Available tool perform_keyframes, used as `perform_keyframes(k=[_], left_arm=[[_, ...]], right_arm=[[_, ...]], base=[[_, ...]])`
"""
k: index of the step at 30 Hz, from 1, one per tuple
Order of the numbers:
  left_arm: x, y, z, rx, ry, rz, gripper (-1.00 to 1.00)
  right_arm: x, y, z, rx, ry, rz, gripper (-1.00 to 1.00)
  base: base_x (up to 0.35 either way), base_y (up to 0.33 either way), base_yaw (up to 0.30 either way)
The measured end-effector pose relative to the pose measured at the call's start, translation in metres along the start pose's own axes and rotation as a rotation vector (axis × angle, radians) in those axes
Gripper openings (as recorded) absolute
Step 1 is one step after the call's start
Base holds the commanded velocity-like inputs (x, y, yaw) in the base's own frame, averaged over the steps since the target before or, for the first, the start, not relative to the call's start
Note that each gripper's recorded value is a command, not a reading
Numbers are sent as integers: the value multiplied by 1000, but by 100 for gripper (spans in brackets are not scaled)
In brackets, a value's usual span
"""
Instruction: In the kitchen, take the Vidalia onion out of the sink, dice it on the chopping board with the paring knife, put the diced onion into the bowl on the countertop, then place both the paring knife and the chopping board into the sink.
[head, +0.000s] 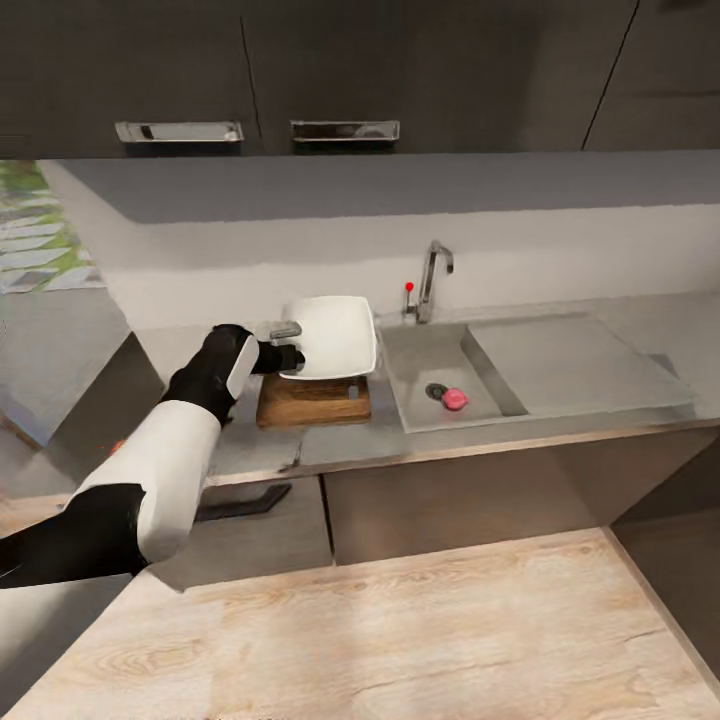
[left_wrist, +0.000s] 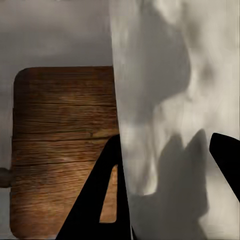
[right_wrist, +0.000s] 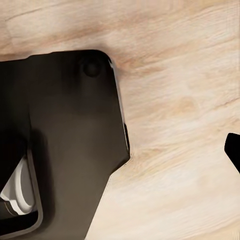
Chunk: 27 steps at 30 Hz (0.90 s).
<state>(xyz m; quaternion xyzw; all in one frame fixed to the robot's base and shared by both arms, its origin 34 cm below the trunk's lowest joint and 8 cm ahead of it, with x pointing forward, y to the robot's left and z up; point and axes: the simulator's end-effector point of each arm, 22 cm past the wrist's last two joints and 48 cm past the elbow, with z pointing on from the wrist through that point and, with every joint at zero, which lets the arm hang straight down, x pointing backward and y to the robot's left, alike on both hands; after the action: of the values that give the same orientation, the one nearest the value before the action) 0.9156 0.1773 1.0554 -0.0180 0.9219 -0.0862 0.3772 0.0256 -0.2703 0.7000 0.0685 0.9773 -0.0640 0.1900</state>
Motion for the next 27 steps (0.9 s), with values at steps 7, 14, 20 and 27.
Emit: perform_keyframes(k=[7,14,20,27], left_arm=[[-2,-1,-3,1,-4,1,-100],[3,-1,-3,1,10,2,-100],[8,-2,-2,0,25,2,-100],[16,-2,1,-1,44,5,-100]], right_arm=[[-1,0,1,-1,-6,1,100],[-3,1,2,-1,-12,2,100],[-4,0,3,-1,-15,1,100],[-4,0,3,-1,-15,1,100]], base=[[0,305,253],[76,308,254],[165,307,195],[244,251,16]])
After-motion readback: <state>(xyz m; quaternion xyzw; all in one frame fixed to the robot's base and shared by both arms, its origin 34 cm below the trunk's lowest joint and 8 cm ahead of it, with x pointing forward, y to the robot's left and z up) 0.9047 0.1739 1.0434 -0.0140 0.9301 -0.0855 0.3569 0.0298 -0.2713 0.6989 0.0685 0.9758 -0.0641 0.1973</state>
